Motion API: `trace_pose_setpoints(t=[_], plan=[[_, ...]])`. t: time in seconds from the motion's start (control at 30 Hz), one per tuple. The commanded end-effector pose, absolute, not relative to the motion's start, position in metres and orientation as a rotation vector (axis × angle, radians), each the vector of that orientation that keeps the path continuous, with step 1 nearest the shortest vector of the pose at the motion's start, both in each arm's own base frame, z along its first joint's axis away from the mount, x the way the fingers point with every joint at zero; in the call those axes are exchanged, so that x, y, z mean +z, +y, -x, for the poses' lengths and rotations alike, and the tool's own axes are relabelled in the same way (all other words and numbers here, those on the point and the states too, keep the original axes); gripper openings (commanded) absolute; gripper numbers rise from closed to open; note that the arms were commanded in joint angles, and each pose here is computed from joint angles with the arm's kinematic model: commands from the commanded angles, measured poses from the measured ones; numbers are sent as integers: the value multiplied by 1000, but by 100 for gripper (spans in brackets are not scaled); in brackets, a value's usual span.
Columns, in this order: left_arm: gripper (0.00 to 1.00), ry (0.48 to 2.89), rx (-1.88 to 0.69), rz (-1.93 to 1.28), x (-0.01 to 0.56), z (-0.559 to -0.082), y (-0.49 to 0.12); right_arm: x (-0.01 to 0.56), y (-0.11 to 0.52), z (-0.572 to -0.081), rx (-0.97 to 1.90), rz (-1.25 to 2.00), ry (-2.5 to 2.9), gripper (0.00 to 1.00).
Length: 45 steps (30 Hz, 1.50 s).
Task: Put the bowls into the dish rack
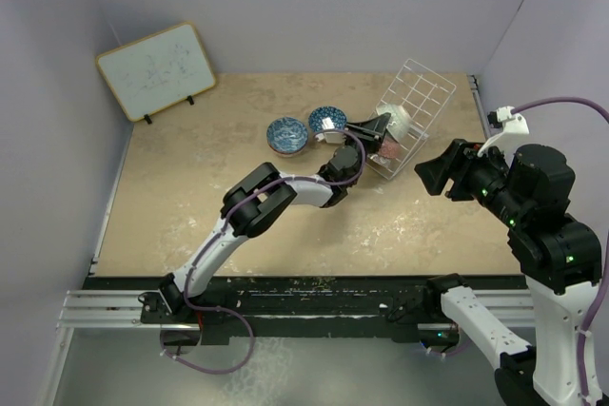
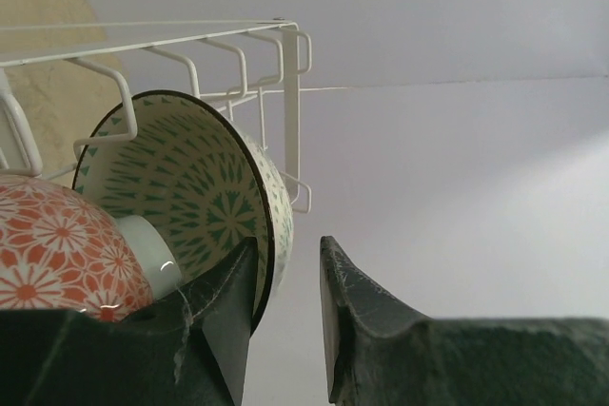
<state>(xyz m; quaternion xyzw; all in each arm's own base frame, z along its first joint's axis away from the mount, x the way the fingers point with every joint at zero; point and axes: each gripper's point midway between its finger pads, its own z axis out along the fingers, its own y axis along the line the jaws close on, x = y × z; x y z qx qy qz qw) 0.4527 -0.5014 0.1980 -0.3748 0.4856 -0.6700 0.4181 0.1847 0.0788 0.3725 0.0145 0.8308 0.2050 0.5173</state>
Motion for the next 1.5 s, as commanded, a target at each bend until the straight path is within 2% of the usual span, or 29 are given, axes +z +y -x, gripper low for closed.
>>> trace_pose_setpoints(t=[0.0, 0.93, 1.47], plan=[[36, 1252, -1706, 957, 241, -450, -496, 381, 84, -187, 518, 1, 1956, 65], [44, 1416, -1634, 993, 213, -460, -466, 381, 89, -189, 554, 0, 1946, 64], [44, 1593, -1649, 770, 206, -470, -476, 377, 91, -191, 562, -3, 1946, 64]])
